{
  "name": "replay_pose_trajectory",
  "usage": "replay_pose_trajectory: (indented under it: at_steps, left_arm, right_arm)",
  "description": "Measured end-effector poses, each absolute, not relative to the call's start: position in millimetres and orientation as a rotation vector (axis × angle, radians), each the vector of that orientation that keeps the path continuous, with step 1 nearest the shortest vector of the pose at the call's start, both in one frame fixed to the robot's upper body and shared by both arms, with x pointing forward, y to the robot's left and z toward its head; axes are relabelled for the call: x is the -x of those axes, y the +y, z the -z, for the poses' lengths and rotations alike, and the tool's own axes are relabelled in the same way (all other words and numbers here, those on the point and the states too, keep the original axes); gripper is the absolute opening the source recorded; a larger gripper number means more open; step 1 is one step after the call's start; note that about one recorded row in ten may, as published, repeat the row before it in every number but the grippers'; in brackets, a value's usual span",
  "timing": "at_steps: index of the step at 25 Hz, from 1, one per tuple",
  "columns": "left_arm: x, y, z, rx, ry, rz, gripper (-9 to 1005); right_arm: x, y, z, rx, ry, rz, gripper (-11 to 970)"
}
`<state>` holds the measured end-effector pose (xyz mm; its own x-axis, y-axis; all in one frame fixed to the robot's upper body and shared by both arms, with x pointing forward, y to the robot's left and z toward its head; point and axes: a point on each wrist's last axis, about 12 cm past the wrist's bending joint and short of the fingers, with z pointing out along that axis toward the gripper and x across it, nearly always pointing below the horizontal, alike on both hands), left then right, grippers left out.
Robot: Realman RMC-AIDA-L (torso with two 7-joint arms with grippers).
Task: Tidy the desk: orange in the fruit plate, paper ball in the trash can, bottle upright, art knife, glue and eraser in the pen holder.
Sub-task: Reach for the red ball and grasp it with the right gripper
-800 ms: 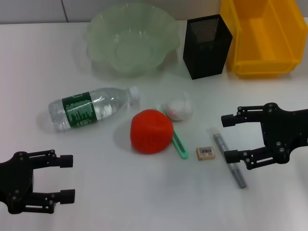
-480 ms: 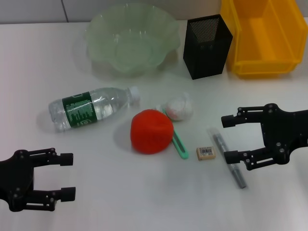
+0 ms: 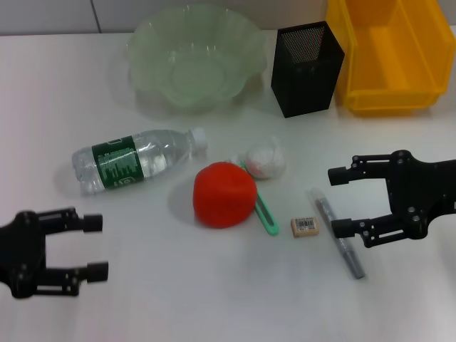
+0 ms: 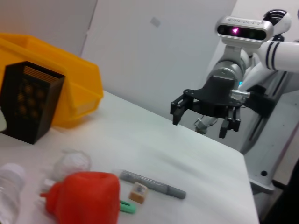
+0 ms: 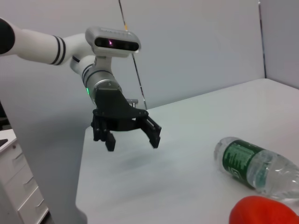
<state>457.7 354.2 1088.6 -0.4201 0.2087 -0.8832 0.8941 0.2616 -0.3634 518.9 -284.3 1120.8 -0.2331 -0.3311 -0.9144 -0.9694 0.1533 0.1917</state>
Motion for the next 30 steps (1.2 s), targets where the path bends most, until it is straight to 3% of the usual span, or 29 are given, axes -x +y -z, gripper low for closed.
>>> replay_pose_trajectory:
  at_steps: [10,22,30]
  left_arm:
    - [-477.2,344.2,-1095.9,-1.023,1.752,1.036,845]
    - [-469.8,351.5,-1093.4,-1.012,1.775,1.036,844]
    - [-463.1,356.6,-1089.4,-0.992,1.806,1.031,844]
  right_arm:
    - [-529.8,-279.8,-1141.1,1.263,1.762,-1.024,760]
    - [-582.6,-173.9,-1193.2,1.603,2.07,-0.797,734]
    - [-587.4,-117.3,-1196.1,1.718,2.183,-0.599,717]
